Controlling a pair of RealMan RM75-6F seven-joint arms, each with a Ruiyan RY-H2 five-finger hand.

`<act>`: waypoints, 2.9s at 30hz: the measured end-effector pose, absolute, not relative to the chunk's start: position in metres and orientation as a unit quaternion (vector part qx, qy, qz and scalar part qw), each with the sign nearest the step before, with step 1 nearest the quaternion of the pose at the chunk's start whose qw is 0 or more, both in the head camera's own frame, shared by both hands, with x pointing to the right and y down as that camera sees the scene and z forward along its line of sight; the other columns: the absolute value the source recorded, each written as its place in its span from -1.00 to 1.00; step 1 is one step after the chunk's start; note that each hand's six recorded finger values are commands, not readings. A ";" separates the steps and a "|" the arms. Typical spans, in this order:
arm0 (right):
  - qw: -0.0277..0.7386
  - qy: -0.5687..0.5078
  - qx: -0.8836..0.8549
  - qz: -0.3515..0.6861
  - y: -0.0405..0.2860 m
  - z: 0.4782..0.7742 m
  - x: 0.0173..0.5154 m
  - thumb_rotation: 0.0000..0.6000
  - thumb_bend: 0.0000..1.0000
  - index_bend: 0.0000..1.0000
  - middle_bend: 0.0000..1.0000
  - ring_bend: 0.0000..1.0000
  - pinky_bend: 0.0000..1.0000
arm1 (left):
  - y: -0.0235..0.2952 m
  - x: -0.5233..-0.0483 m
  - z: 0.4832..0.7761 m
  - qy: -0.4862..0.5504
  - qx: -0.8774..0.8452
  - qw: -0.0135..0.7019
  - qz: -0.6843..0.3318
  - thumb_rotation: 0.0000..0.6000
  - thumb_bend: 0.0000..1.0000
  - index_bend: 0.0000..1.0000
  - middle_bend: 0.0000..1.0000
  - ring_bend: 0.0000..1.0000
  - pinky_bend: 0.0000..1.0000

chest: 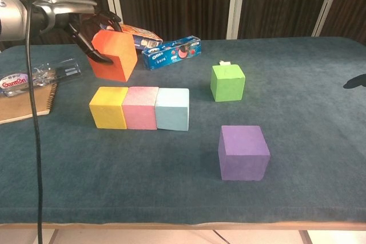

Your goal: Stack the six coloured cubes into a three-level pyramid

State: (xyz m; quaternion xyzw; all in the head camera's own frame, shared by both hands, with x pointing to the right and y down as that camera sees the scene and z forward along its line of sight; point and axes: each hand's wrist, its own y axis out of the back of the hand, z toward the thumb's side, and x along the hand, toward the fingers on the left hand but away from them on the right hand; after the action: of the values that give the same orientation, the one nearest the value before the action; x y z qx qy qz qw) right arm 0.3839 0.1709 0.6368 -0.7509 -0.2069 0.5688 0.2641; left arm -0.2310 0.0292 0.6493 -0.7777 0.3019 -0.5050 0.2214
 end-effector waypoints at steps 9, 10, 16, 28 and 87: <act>0.258 -0.208 -0.748 0.575 0.171 0.639 0.389 0.86 -0.16 -0.96 -1.00 -1.00 -1.00 | 0.029 -0.234 0.652 0.321 -0.764 0.174 -0.532 0.54 -0.24 -0.06 -0.98 -1.00 -0.83; 0.257 -0.208 -0.748 0.575 0.171 0.640 0.390 0.86 -0.16 -0.96 -1.00 -1.00 -1.00 | 0.029 -0.233 0.650 0.323 -0.764 0.169 -0.532 0.53 -0.24 -0.06 -0.98 -1.00 -0.83; 0.254 -0.205 -0.751 0.574 0.171 0.642 0.389 0.86 -0.16 -0.98 -1.00 -1.00 -1.00 | 0.030 -0.226 0.645 0.323 -0.766 0.168 -0.529 0.54 -0.22 -0.06 -0.98 -1.00 -0.83; 0.249 -0.205 -0.751 0.576 0.174 0.641 0.391 0.86 -0.17 -1.00 -1.00 -1.00 -1.00 | 0.045 -0.221 0.664 0.263 -0.778 0.240 -0.517 0.65 -0.21 -0.06 -0.98 -1.00 -0.83; 0.232 -0.202 -0.747 0.590 0.174 0.648 0.403 0.86 -0.16 -1.00 -1.00 -1.00 -1.00 | 0.048 -0.218 0.687 0.248 -0.787 0.204 -0.527 0.71 -0.41 -0.14 -0.98 -1.00 -0.83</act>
State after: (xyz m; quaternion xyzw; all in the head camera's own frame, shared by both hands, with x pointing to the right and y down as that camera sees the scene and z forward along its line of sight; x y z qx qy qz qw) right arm 0.4033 0.1740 0.6480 -0.7467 -0.2018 0.5898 0.2322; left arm -0.2181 0.0479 0.6868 -0.7870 0.2484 -0.5265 0.2042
